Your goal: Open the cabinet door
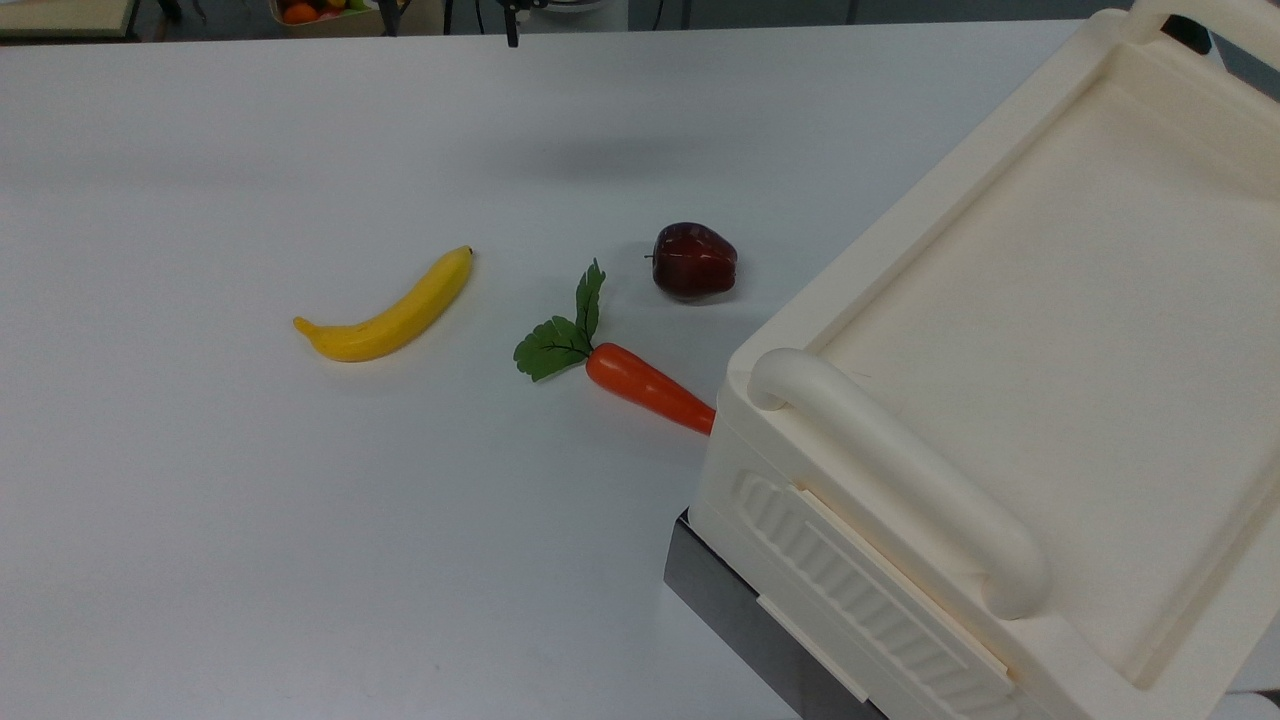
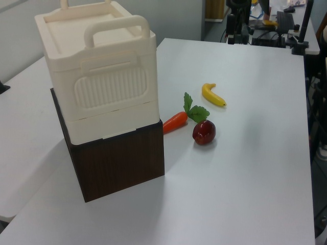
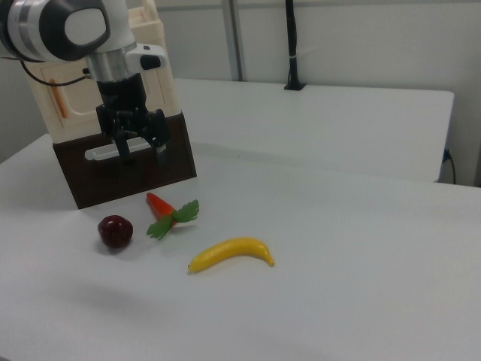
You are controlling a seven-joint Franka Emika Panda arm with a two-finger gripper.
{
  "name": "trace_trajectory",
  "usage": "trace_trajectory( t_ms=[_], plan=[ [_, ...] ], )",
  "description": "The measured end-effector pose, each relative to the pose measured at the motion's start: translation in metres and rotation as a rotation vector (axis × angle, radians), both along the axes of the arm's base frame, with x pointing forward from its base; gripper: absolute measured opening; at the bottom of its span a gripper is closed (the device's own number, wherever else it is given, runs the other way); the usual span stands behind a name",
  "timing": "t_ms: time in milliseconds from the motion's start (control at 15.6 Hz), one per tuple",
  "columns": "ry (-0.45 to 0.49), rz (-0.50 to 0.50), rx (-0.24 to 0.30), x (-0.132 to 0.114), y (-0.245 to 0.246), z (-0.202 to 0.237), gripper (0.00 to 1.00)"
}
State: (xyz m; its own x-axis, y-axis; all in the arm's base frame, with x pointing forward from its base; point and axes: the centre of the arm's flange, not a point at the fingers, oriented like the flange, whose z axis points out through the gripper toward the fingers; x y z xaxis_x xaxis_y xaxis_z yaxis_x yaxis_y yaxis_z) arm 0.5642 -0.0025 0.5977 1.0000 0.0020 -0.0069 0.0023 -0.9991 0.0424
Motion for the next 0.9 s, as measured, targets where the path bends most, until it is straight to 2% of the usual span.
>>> trace_trajectory(
  t_ms=[899],
  plan=[
    [-0.033, 0.014, 0.006, 0.003, 0.01, 0.015, 1.0]
  ],
)
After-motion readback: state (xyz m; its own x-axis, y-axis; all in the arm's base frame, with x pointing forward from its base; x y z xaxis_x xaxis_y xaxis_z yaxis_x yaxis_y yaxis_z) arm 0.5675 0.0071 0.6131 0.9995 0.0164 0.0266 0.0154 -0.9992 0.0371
